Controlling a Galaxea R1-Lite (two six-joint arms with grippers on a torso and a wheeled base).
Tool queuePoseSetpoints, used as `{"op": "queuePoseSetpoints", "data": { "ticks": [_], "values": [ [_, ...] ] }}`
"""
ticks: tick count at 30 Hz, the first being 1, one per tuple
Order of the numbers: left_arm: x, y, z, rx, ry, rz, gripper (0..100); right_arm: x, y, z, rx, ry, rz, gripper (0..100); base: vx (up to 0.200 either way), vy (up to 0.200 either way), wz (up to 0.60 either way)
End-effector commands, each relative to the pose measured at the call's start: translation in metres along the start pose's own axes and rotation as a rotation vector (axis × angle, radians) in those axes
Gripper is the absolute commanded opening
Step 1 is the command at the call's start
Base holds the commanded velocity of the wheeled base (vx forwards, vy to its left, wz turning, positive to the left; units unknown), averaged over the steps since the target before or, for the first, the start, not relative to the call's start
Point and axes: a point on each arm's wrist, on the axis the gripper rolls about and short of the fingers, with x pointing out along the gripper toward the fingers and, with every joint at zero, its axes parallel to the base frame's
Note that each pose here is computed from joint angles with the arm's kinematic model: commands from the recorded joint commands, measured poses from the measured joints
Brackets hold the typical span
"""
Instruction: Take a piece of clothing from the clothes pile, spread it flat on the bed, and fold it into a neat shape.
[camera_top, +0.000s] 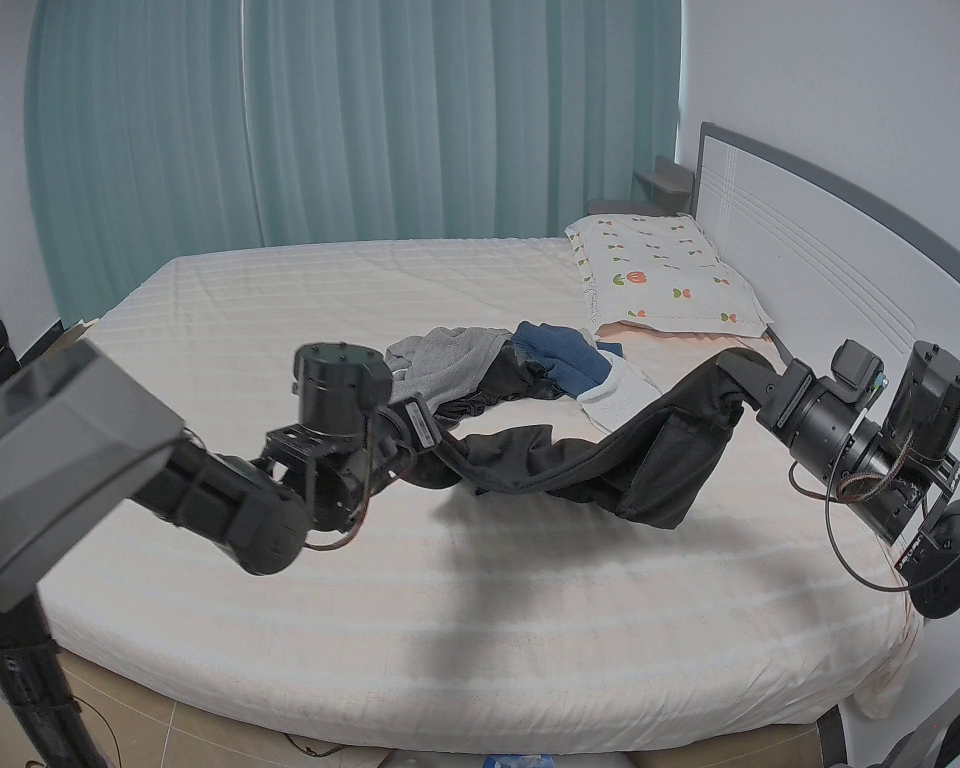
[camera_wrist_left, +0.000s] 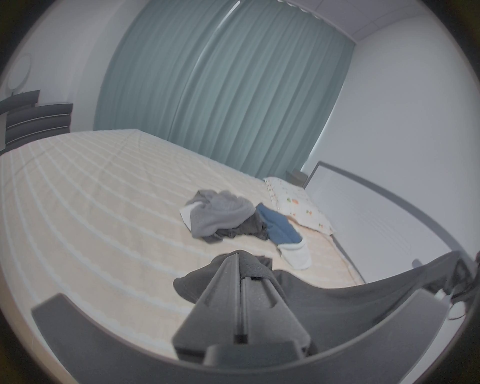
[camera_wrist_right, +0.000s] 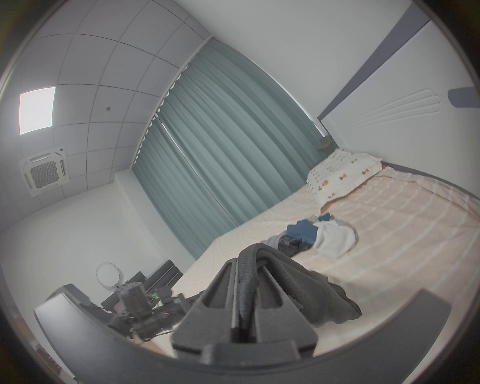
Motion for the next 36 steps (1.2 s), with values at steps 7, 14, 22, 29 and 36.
{"op": "queuePoseSetpoints", "data": {
  "ticks": [7,14,22,29,36],
  "values": [
    [-0.093,-0.008,0.077,-0.083,-0.162,-0.056,0,0.002,0.017,0.033,-0.030,-0.150,0.069,0,0.000,0.000,0.00],
    [-0.095,-0.002,0.068,-0.185,-0.132,-0.046,0,-0.012,0.016,0.034,-0.030,-0.157,0.067,0,0.000,0.000,0.00],
    [-0.093,0.013,0.034,-0.177,-0.021,-0.002,0,-0.025,-0.017,-0.008,0.010,0.020,-0.059,0,0.000,0.000,0.00],
    [-0.089,0.021,0.010,-0.208,0.075,0.012,0,-0.024,-0.024,-0.033,0.066,0.124,-0.090,0,0.000,0.000,0.00],
    [-0.067,0.026,-0.024,-0.236,0.174,0.029,0,-0.009,-0.037,-0.060,0.081,0.207,-0.123,0,0.000,0.000,0.00]
  ]
}}
